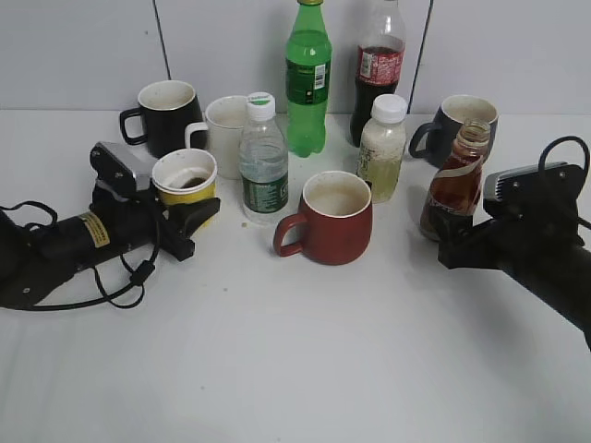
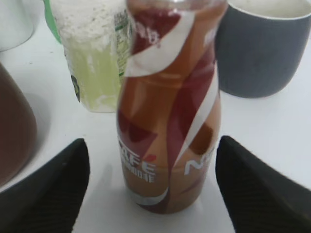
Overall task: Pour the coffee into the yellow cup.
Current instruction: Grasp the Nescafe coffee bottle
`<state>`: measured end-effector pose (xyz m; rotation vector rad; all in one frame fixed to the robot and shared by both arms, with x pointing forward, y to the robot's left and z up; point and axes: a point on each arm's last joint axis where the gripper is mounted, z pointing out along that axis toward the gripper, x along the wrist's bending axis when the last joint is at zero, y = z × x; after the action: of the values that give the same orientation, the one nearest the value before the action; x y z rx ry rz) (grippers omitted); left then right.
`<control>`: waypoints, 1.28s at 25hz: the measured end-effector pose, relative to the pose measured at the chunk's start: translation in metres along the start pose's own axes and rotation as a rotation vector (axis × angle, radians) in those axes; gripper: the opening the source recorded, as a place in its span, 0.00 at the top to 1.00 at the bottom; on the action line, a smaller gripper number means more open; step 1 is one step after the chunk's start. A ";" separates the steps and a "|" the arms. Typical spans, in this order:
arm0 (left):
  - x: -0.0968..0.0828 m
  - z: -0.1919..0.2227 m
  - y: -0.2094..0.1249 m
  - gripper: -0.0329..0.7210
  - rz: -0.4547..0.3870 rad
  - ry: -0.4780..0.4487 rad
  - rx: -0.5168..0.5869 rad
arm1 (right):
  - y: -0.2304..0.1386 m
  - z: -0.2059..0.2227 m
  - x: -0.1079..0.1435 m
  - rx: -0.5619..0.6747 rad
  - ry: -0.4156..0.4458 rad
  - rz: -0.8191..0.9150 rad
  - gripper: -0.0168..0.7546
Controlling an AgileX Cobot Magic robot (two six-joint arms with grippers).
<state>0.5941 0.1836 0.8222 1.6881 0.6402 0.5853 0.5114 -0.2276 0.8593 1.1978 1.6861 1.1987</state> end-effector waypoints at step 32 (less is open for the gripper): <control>-0.028 -0.030 0.025 0.43 0.008 -0.129 0.009 | -0.021 0.062 -0.008 -0.020 -0.070 0.071 0.32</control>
<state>0.5561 0.1813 0.8513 1.7229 0.5441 0.4755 0.5644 -0.2211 0.8215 1.2824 1.5889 1.1999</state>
